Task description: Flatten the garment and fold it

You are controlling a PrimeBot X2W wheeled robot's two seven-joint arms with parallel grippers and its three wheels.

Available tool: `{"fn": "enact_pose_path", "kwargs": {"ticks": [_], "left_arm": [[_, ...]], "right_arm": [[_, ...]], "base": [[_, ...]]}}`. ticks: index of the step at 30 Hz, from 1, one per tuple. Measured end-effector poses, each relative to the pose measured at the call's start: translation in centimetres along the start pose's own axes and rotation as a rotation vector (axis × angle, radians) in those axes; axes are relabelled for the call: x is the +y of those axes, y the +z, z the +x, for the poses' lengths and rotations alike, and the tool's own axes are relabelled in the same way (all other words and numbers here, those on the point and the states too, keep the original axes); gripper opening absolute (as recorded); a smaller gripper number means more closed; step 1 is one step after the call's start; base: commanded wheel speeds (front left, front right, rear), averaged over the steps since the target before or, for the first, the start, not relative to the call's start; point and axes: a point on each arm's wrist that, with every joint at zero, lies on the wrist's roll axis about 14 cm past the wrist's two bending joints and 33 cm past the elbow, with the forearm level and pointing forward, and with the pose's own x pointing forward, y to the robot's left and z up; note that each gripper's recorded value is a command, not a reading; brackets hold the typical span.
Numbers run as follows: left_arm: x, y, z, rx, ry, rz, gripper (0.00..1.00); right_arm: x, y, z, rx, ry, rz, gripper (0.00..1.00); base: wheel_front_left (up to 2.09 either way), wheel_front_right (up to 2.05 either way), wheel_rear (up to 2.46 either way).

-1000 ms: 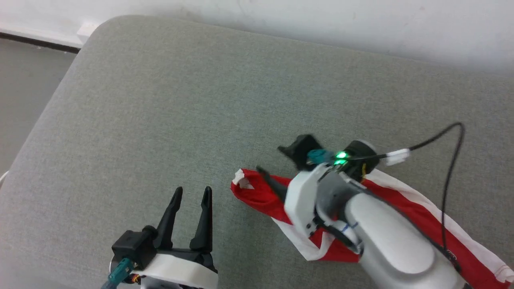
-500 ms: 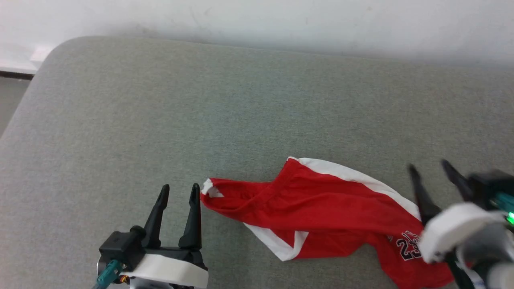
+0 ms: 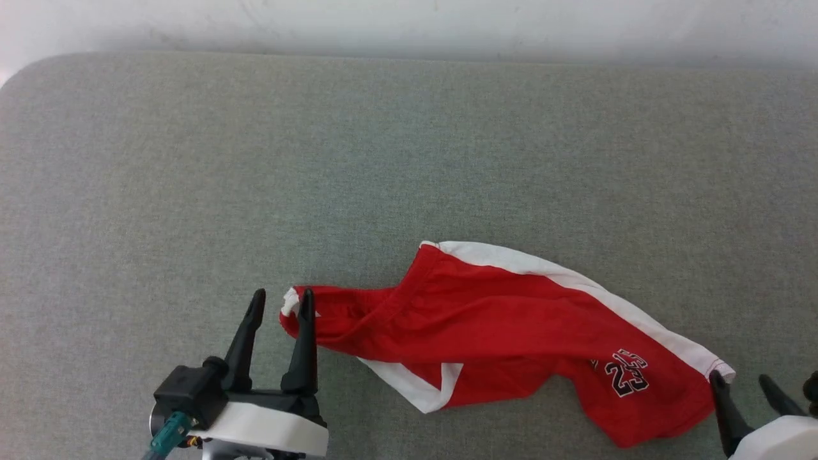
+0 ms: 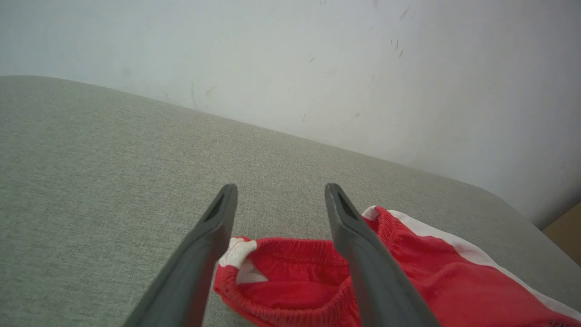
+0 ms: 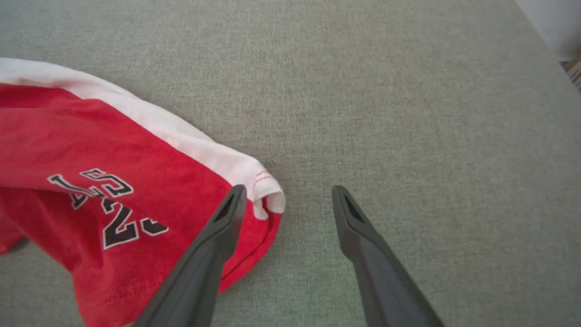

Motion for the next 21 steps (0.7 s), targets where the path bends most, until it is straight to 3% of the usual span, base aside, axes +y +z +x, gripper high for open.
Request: {"fn": "enact_pose_path", "kwargs": {"ticks": [3,4,6,12,21], "left_arm": [[0.1,0.0,0.0,0.002,0.002,0.005,1.00],[0.2,0.0,0.0,0.000,0.005,0.009,1.00],[0.6,0.1,-0.2,-0.002,0.016,0.011,1.00],[1.5,0.7,-0.7,-0.015,0.048,0.021,1.00],[1.9,1.0,-0.5,-0.024,0.058,0.024,1.00]], "right_arm": [[0.3,-1.7,0.6,0.059,0.011,0.024,1.00],[0.5,-2.2,0.8,0.076,0.019,0.034,0.49],[0.8,-3.0,1.2,0.104,0.029,0.052,0.00],[2.7,-1.3,2.9,0.062,0.074,0.006,0.00],[2.9,10.3,7.0,-0.173,0.050,-0.259,0.00]], "base": [[0.00,0.00,0.00],[0.00,0.00,0.00],[0.00,0.00,0.00],[0.00,0.00,0.00],[0.00,0.00,0.00]]}}
